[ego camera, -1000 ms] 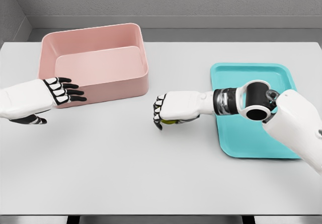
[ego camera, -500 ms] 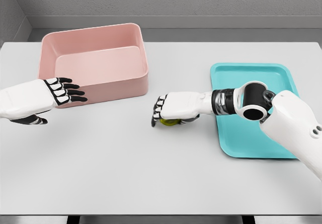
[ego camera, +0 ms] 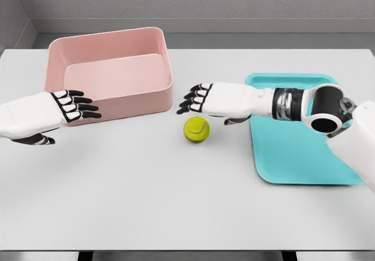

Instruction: Put the tennis from the blue tray into the pink basket with both arms

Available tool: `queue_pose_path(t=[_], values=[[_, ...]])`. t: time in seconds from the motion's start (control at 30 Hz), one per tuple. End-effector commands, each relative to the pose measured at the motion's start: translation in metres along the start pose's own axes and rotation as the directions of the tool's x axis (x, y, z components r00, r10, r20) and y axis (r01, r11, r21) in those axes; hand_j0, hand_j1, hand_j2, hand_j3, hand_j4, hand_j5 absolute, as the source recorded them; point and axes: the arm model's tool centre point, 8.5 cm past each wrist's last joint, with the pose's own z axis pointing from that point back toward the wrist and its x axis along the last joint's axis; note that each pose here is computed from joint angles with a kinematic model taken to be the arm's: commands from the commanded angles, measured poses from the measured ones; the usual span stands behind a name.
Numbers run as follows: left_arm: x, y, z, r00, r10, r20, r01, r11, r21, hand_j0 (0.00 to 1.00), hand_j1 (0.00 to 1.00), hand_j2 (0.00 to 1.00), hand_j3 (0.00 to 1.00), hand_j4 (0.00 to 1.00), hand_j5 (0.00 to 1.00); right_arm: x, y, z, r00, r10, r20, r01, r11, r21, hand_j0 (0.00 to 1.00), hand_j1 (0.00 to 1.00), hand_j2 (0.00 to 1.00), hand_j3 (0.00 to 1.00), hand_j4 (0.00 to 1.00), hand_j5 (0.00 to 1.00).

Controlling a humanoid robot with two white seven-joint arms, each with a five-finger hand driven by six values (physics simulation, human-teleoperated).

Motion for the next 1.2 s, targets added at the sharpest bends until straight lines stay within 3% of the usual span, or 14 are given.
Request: queue_pose_path(t=[0.0, 0.03, 0.07, 0.13, 0.2, 0.27, 0.33, 0.4, 0.47, 0.77, 0.97, 1.17], values=[[0.0, 0.0, -0.001, 1.0, 0.007, 0.001, -0.007, 1.0, 0.007, 1.0, 1.0, 1.0, 1.0, 1.0, 1.0, -0.02, -0.055, 0.057, 0.99, 0.061, -0.124, -0.08, 0.984, -0.16, 1.0, 1.0, 1.0, 1.0, 1.0, 1.0], [0.001, 0.0, -0.003, 1.0, 0.006, 0.004, -0.006, 1.0, 0.011, 1.0, 1.0, 1.0, 1.0, 1.0, 1.0, -0.026, -0.057, 0.082, 0.986, 0.042, -0.163, -0.073, 0.98, -0.183, 1.0, 1.0, 1.0, 1.0, 1.0, 1.0], [0.004, -0.003, -0.009, 1.0, 0.002, 0.011, -0.002, 1.0, 0.02, 1.0, 1.0, 1.0, 1.0, 1.0, 1.0, -0.031, -0.051, 0.109, 0.982, -0.019, -0.19, -0.026, 0.972, -0.232, 1.0, 1.0, 1.0, 1.0, 1.0, 1.0], [0.009, -0.006, -0.021, 1.0, -0.01, 0.023, 0.009, 0.999, 0.036, 1.0, 1.0, 1.0, 1.0, 1.0, 1.0, -0.027, -0.041, 0.152, 0.968, -0.09, -0.233, 0.014, 0.951, -0.31, 1.0, 1.0, 1.0, 1.0, 1.0, 1.0], [0.014, -0.008, -0.029, 0.999, -0.014, 0.035, 0.012, 0.999, 0.052, 1.0, 1.0, 1.0, 1.0, 1.0, 1.0, -0.022, -0.015, 0.184, 0.948, -0.194, -0.251, 0.097, 0.931, -0.351, 1.0, 1.0, 1.0, 1.0, 1.0, 1.0], [0.022, -0.012, -0.041, 0.998, -0.023, 0.056, 0.019, 0.998, 0.062, 1.0, 1.0, 1.0, 1.0, 1.0, 1.0, -0.012, 0.021, 0.195, 0.921, -0.303, -0.245, 0.201, 0.908, -0.368, 1.0, 1.0, 1.0, 1.0, 1.0, 1.0], [0.028, -0.014, -0.048, 0.997, -0.02, 0.076, 0.017, 0.999, 0.043, 1.0, 1.0, 1.0, 1.0, 1.0, 1.0, -0.006, 0.034, 0.201, 0.905, -0.362, -0.224, 0.255, 0.882, -0.396, 1.0, 1.0, 1.0, 1.0, 1.0, 1.0], [0.031, -0.017, -0.055, 0.996, -0.024, 0.084, 0.021, 0.999, 0.033, 1.0, 1.0, 1.0, 1.0, 1.0, 1.0, -0.005, 0.045, 0.206, 0.889, -0.392, -0.235, 0.278, 0.872, -0.402, 1.0, 1.0, 1.0, 1.0, 1.0, 1.0], [0.035, -0.012, -0.067, 0.993, -0.049, 0.106, 0.045, 0.998, 0.045, 1.0, 1.0, 1.0, 1.0, 1.0, 1.0, -0.003, 0.047, 0.206, 0.883, -0.415, -0.221, 0.292, 0.852, -0.435, 1.0, 1.0, 1.0, 1.0, 1.0, 1.0], [0.065, 0.011, -0.128, 0.959, -0.142, 0.246, 0.122, 0.988, 0.096, 1.0, 1.0, 1.0, 1.0, 1.0, 1.0, -0.002, 0.049, 0.205, 0.879, -0.425, -0.217, 0.297, 0.843, -0.448, 1.0, 1.0, 1.0, 1.0, 1.0, 1.0], [0.08, 0.02, -0.169, 0.933, -0.152, 0.327, 0.124, 0.987, 0.105, 1.0, 1.0, 1.0, 1.0, 1.0, 1.0, -0.002, 0.049, 0.205, 0.879, -0.425, -0.217, 0.297, 0.843, -0.448, 1.0, 1.0, 1.0, 1.0, 1.0, 1.0], [0.086, 0.024, -0.187, 0.919, -0.155, 0.362, 0.127, 0.987, 0.1, 1.0, 1.0, 1.0, 1.0, 1.0, 1.0, -0.002, 0.048, 0.205, 0.88, -0.423, -0.215, 0.295, 0.843, -0.449, 1.0, 1.0, 1.0, 1.0, 1.0, 1.0]])
